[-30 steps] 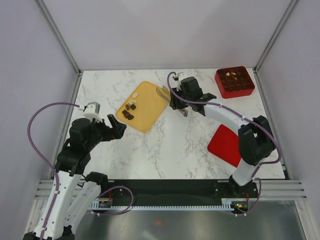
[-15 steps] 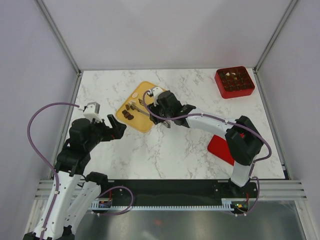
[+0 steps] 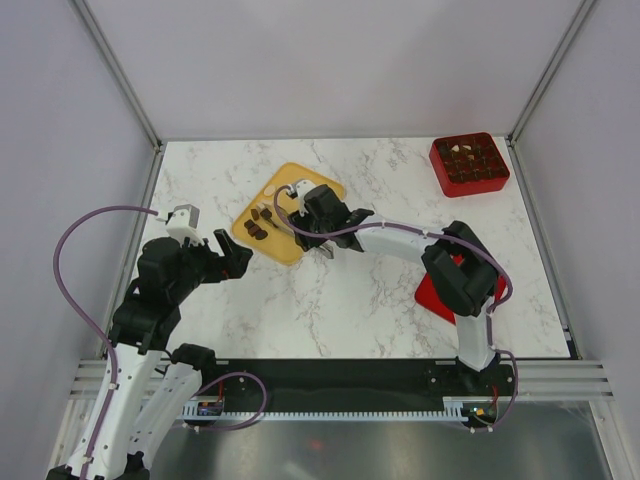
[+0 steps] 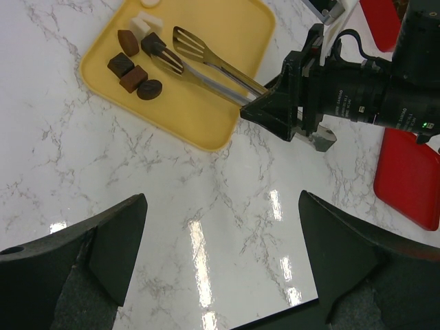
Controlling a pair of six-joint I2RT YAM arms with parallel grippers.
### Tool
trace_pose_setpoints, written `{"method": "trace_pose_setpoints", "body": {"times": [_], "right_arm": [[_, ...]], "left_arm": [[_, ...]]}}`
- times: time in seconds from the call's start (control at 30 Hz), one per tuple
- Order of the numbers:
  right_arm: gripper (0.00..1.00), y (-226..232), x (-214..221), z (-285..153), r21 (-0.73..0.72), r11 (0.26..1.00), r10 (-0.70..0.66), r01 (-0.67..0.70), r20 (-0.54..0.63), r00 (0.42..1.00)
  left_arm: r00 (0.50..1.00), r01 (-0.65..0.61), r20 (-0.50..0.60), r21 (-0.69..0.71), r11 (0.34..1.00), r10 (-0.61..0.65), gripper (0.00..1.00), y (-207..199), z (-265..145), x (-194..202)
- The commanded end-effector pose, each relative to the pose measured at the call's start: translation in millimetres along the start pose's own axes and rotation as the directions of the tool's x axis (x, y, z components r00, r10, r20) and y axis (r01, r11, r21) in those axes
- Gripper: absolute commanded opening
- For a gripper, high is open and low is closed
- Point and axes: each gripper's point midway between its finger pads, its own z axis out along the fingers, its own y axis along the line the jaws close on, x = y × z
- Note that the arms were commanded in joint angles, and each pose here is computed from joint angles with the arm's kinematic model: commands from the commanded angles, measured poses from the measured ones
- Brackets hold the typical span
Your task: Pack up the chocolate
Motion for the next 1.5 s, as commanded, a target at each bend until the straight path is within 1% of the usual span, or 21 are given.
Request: {"method": "trace_pose_setpoints", "body": {"times": [0.0, 0.07, 0.3, 0.5, 0.63, 0.7, 0.77, 0.87, 0.9, 0.97, 1.03, 1.1, 1.13, 1.17, 1.2, 1.23, 1.27, 1.33, 1.37, 1.43, 1.47], "right_arm": [[0.52, 10.2, -27.9, 4.9, -0.026, 1.0, -0.004, 0.006, 0.072, 0.997], [0.52, 10.2, -23.2, 11.6, -0.025, 1.0, -0.006, 0.008, 0.058, 0.998], [0.5, 14.0, -27.6, 20.6, -0.031, 1.0, 0.0, 0.002, 0.056, 0.998], [0.44, 11.2, -27.1, 16.4, -0.015, 1.0, -0.008, 0.008, 0.049, 0.999], [0.38, 4.4, -21.5, 7.3, 0.018, 1.0, -0.015, 0.014, 0.041, 0.999], [0.37, 1.9, -15.9, 2.6, 0.029, 0.999, -0.017, 0.016, 0.032, 0.999], [0.36, -0.5, -20.9, -7.6, 0.043, 0.999, -0.016, 0.014, 0.044, 0.999], [0.36, -6.4, -29.3, -20.3, 0.035, 0.999, 0.014, -0.015, 0.046, 0.999], [0.36, -10.1, -25.9, -23.1, 0.034, 0.999, 0.024, -0.025, 0.02, 1.0], [0.35, -24.1, -29.9, -28.6, 0.057, 0.995, 0.076, -0.077, 0.021, 0.997], [0.34, -27.4, -35.7, -37.7, 0.027, 0.994, 0.108, -0.109, 0.033, 0.994], [0.34, -44.8, -38.9, -46.1, 0.046, 0.99, 0.133, -0.135, 0.045, 0.99], [0.34, -50.3, -47.1, -56.2, 0.048, 0.989, 0.139, -0.142, 0.07, 0.988], [0.34, -66.2, -49.1, -62.2, 0.065, 0.985, 0.156, -0.161, 0.079, 0.985], [0.34, -73.3, -49.2, -68.9, 0.066, 0.983, 0.167, -0.172, 0.074, 0.983], [0.34, -82.4, -56.0, -81.2, 0.077, 0.981, 0.173, -0.18, 0.092, 0.981], [0.34, -104.3, -60.0, -91.7, 0.115, 0.973, 0.186, -0.199, 0.109, 0.976], [0.34, -133.7, -64.1, -115.9, 0.191, 0.954, 0.205, -0.229, 0.138, 0.969], [0.34, -161.7, -63.6, -129.0, 0.243, 0.934, 0.229, -0.262, 0.158, 0.961], [0.34, -189.5, -60.5, -151.5, 0.303, 0.903, 0.261, -0.304, 0.176, 0.949], [0.34, -217.6, -56.9, -166.2, 0.345, 0.873, 0.292, -0.345, 0.199, 0.936]], "left_arm": [[0.999, -0.014, 0.04, -0.006, 1.0, 0.014, 1.0, 1.8, 0.4, -7.7], [0.999, -0.014, 0.037, -0.006, 1.0, 0.014, 1.0, 1.8, 0.6, -7.1], [0.999, -0.014, 0.035, -0.007, 1.0, 0.014, 1.0, 1.9, 0.9, -6.9], [0.999, -0.014, 0.036, -0.006, 1.0, 0.015, 1.0, 1.7, 0.6, -7.0], [0.999, -0.014, 0.038, -0.002, 1.0, 0.014, 1.0, 1.0, 0.3, -7.4], [0.999, -0.014, 0.035, -0.003, 1.0, 0.014, 1.0, 1.4, 0.9, -6.6], [0.999, -0.014, 0.036, -0.005, 1.0, 0.014, 1.0, 1.5, 0.9, -7.1], [0.999, -0.015, 0.038, -0.002, 1.0, 0.015, 1.0, 0.9, 0.3, -7.3], [0.999, -0.016, 0.038, -0.005, 1.0, 0.016, 1.0, 1.7, 0.3, -7.3], [0.999, -0.014, 0.041, -0.004, 1.0, 0.014, 1.0, 1.4, 0.0, -7.8], [0.999, -0.015, 0.039, -0.004, 1.0, 0.015, 1.0, 1.2, 0.0, -7.3], [0.999, -0.016, 0.04, -0.006, 1.0, 0.016, 1.0, 2.0, 0.3, -7.3], [0.999, -0.015, 0.039, -0.005, 1.0, 0.015, 1.0, 1.5, 0.0, -7.4], [0.999, -0.015, 0.039, -0.004, 1.0, 0.015, 1.0, 1.4, -0.1, -6.9], [0.999, -0.016, 0.041, -0.004, 1.0, 0.016, 1.0, 1.6, -0.4, -7.3], [0.999, -0.015, 0.043, -0.002, 1.0, 0.015, 1.0, 0.9, -0.6, -8.0], [0.999, -0.015, 0.042, -0.001, 1.0, 0.015, 1.0, 0.6, -0.6, -7.9], [0.999, -0.016, 0.045, -0.003, 1.0, 0.016, 1.0, 1.1, -1.2, -8.2], [0.999, -0.015, 0.045, -0.003, 1.0, 0.015, 1.0, 1.2, -1.3, -7.8], [0.999, -0.017, 0.047, 0.001, 1.0, 0.017, 1.0, 0.5, -1.6, -8.1], [0.999, -0.016, 0.048, 0.002, 1.0, 0.016, 1.0, 0.1, -1.8, -8.7]]}}
